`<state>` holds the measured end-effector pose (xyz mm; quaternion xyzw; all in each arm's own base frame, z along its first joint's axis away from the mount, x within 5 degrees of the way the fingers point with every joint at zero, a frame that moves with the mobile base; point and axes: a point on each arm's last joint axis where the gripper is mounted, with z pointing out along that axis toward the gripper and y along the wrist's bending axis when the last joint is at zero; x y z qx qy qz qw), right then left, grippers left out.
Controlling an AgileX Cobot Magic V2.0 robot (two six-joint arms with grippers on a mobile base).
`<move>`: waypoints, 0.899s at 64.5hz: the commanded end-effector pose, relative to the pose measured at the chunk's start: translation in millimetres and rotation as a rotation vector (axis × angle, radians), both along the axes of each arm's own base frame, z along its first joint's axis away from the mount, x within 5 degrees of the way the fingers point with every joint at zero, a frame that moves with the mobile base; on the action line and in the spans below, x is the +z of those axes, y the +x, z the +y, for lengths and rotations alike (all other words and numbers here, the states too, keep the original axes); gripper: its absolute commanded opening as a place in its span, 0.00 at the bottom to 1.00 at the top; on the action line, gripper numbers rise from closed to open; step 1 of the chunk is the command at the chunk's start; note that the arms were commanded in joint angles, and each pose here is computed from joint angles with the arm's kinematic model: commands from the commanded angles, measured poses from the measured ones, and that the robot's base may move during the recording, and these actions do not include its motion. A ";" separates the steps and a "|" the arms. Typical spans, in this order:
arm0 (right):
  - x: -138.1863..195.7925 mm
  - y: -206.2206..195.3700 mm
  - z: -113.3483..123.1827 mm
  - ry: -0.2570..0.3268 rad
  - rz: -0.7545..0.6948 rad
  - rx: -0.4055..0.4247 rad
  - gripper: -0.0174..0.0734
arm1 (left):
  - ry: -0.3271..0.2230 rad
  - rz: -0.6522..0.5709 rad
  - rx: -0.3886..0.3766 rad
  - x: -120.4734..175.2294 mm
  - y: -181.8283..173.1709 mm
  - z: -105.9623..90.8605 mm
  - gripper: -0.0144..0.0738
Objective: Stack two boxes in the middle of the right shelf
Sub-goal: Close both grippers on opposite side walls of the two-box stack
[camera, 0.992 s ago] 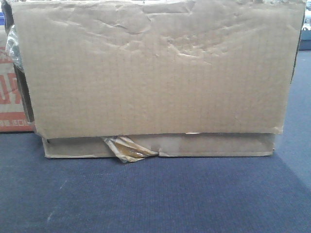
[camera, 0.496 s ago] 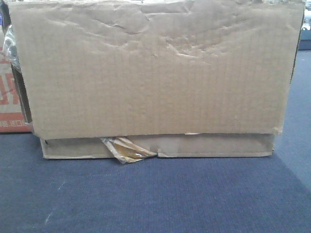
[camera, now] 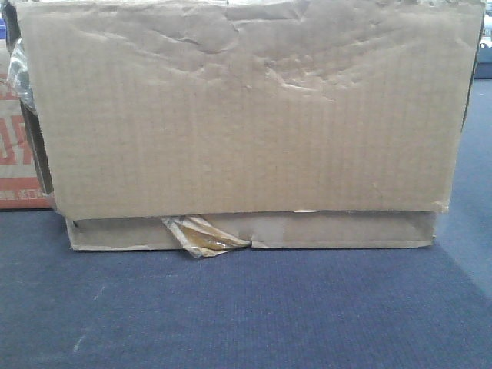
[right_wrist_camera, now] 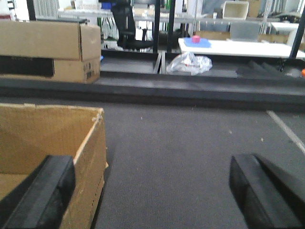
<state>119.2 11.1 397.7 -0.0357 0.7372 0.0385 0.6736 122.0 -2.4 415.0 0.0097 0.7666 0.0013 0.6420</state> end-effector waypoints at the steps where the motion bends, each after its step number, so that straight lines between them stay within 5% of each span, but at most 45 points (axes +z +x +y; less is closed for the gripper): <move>1: 3.6 3.9 0.2 0.001 -0.028 -0.001 0.82 | -0.018 0.081 -0.012 -0.3 15.8 -2.5 0.83; 15: 3.5 4.4 0.5 0.003 -0.027 0.001 0.82 | 0.002 0.406 0.025 14.5 73.6 -1.1 0.83; 27: 3.5 4.2 2.0 0.003 -0.027 0.013 0.82 | 0.049 0.731 0.042 15.7 138.3 23.2 0.83; 44: 3.5 4.2 2.0 0.003 -0.027 0.013 0.82 | 0.083 0.864 0.059 -28.0 205.8 66.9 0.83; 58: 1.2 8.9 2.4 0.001 -0.008 0.013 0.82 | 0.063 0.925 0.074 -74.9 243.8 84.1 0.83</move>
